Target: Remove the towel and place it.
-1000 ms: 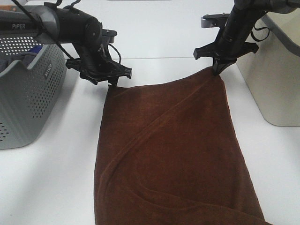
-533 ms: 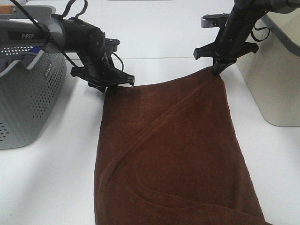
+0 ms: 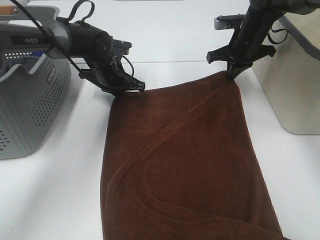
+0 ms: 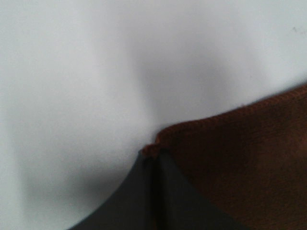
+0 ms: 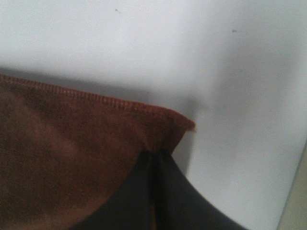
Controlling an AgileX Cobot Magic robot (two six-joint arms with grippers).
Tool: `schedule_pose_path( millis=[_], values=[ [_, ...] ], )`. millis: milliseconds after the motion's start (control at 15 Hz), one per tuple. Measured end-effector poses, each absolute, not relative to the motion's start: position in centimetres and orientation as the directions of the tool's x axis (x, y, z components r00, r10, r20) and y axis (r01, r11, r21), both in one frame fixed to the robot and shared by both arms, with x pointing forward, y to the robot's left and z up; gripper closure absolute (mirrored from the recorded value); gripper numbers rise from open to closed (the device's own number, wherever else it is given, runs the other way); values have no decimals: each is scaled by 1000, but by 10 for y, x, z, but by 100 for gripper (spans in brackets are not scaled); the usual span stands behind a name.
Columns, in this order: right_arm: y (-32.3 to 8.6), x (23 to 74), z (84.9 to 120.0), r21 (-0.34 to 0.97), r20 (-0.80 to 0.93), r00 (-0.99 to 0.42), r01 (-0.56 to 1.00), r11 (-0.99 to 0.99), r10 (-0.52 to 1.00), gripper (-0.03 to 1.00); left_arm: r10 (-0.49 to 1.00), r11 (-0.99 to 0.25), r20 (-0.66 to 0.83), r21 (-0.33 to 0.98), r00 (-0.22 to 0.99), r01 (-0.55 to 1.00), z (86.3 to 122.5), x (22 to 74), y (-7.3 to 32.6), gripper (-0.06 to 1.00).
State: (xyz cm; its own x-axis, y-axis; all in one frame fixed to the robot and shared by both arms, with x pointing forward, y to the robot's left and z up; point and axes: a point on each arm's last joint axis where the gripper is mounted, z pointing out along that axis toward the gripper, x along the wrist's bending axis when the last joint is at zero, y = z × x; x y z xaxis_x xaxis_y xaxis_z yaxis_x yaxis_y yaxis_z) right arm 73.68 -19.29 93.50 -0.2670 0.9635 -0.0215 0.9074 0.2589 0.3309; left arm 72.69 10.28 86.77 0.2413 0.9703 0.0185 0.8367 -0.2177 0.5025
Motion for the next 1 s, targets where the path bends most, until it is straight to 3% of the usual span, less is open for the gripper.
schedule_pose_path(
  millis=[200, 600, 1000],
  values=[
    [-191, 745, 954, 401, -26, -265, 880, 253, 964, 97, 976, -191, 16, 546, 218, 816, 877, 739, 116, 94],
    [-186, 769, 991, 653, -60, -274, 717, 245, 960, 97, 984, -84, -33, 776, 173, 625, 945, 782, 139, 94],
    [-185, 789, 1008, 842, -150, -260, 473, 261, 954, 97, 974, -15, -74, 923, 216, 385, 955, 802, 145, 94]
  ],
)
